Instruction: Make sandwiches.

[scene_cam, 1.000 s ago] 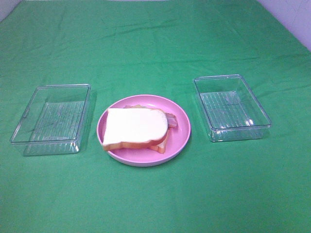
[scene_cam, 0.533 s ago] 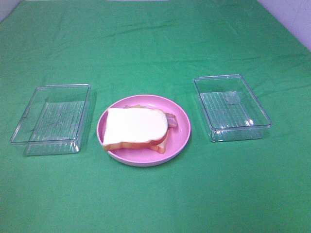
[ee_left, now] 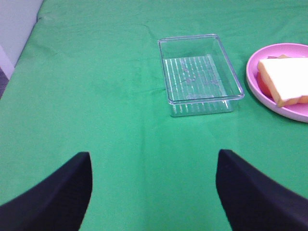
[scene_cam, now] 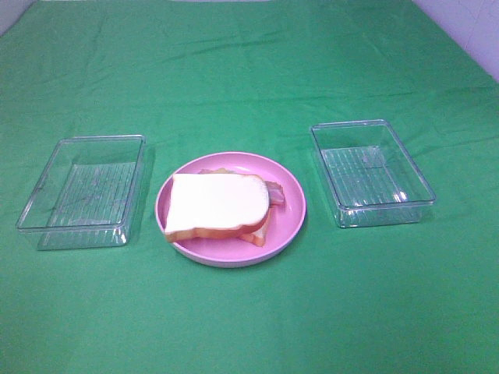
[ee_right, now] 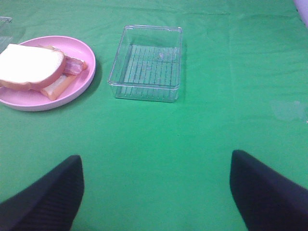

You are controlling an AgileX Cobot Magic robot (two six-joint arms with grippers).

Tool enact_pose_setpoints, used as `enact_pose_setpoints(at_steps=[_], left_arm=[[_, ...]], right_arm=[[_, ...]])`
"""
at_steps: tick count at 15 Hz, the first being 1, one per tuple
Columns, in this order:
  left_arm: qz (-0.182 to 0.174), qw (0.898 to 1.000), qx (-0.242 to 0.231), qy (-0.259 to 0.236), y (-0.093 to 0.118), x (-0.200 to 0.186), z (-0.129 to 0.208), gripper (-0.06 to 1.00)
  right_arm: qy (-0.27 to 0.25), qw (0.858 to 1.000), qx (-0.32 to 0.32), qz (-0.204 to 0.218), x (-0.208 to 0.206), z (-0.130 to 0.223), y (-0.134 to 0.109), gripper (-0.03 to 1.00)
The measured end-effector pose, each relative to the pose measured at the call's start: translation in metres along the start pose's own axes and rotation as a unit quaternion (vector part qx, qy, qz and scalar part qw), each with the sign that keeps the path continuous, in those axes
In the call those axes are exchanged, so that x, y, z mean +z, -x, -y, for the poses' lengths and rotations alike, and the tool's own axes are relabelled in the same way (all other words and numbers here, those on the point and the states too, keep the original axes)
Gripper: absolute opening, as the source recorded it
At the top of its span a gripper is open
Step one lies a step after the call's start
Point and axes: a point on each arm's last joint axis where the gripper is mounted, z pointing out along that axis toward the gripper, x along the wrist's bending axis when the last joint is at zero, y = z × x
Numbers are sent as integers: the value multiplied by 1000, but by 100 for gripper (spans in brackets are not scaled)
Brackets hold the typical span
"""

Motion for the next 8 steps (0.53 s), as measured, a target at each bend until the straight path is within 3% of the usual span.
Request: enact_pose_setpoints(at_steps=[8], left_arm=[[5,1000,1,0,1,0,0,69]], right_arm=[[0,1000,0,0,0,0,0,78]])
